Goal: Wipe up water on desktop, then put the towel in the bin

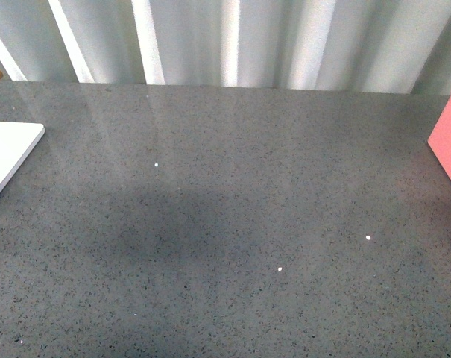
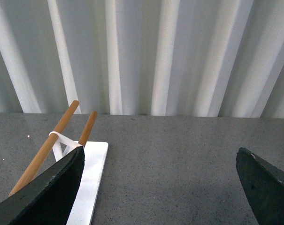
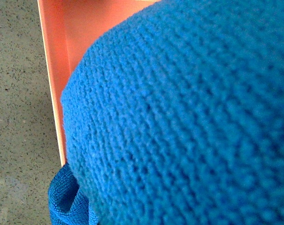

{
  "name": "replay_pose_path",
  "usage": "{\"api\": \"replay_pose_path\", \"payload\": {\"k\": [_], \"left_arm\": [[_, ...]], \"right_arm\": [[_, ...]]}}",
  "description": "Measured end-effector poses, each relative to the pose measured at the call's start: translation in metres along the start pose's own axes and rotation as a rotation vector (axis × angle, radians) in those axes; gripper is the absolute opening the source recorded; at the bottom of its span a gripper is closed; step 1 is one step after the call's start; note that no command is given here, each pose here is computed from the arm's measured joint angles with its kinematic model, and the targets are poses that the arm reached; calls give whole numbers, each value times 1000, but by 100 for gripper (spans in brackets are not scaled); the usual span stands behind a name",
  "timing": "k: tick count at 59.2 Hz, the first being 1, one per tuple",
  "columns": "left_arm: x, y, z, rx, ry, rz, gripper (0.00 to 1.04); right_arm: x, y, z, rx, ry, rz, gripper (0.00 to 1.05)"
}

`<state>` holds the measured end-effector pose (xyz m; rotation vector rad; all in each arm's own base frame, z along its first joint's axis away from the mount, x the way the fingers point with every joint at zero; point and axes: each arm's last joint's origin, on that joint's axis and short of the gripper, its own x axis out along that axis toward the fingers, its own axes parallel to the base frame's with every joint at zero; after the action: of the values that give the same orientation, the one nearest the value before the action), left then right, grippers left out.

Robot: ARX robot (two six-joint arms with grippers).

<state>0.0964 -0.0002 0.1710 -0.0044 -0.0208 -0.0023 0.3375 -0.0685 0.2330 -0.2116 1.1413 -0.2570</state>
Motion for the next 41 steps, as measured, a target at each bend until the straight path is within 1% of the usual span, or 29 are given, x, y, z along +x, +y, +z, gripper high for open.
{"api": "replay_pose_path", "payload": {"k": [6, 7, 8, 11, 29, 33, 41], "left_arm": [[0, 0, 0, 0, 0, 0, 98], [0, 0, 0, 0, 0, 0, 98], [0, 0, 0, 0, 0, 0, 98], [0, 0, 0, 0, 0, 0, 98], [0, 0, 0, 0, 0, 0, 98], [0, 0, 0, 0, 0, 0, 98], [0, 0, 0, 0, 0, 0, 98]], "right_arm": [[-1, 0, 0, 0, -3, -1, 37], [-2, -1, 0, 1, -5, -1, 42], [-2, 0, 0, 0, -5, -1, 44], [-2, 0, 0, 0, -6, -1, 54], [-2, -1, 0, -1, -7, -2, 100], [-2, -1, 0, -3, -7, -2, 97], [-2, -1, 0, -2, -7, -2, 98]]}}
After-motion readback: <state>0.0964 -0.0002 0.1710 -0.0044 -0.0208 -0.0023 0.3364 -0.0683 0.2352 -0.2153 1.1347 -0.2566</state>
